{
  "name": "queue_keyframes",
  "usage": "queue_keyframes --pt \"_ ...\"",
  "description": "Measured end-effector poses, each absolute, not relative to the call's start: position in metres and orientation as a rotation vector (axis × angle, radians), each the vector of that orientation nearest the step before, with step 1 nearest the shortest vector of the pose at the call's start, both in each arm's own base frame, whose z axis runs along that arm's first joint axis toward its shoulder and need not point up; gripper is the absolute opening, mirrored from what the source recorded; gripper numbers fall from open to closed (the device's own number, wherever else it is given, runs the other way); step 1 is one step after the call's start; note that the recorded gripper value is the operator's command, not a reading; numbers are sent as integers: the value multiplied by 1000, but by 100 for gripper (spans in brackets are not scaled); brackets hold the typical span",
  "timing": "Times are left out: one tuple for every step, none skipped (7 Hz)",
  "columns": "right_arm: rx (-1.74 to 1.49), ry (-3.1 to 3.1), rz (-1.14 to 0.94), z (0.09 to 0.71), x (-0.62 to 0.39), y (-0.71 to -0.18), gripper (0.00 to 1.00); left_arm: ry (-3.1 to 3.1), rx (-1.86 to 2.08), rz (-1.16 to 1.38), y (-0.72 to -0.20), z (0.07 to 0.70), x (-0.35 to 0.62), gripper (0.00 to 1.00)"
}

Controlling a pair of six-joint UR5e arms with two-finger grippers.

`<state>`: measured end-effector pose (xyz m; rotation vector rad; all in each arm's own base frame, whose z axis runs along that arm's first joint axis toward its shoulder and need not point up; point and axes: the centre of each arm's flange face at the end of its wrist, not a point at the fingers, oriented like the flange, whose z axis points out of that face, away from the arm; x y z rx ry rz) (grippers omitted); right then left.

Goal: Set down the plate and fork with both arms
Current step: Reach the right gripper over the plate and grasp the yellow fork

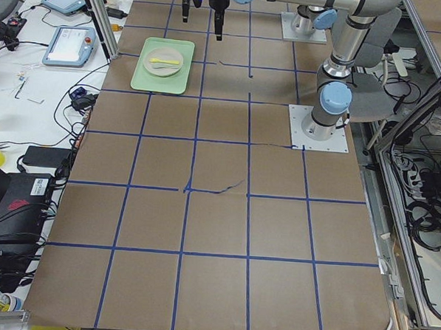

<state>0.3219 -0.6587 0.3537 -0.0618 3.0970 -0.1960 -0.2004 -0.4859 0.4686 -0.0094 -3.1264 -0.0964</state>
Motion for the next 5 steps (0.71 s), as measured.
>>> queue_keyframes --pt "-43 3081 -210 332 334 -688 85 -3127 -8 -98 -486 467 -200 100" --pt "-37 3074 -225 308 342 -709 76 -3127 -8 -99 -486 466 -200 100" --pt "-41 3070 -234 281 348 -723 69 -3127 -9 -100 -486 466 -200 100" --pt "-51 3070 -230 256 354 -729 64 -3127 -10 -102 -487 465 -200 100" --pt "-67 3072 -216 237 362 -729 54 -3127 -9 -103 -487 464 -201 100"
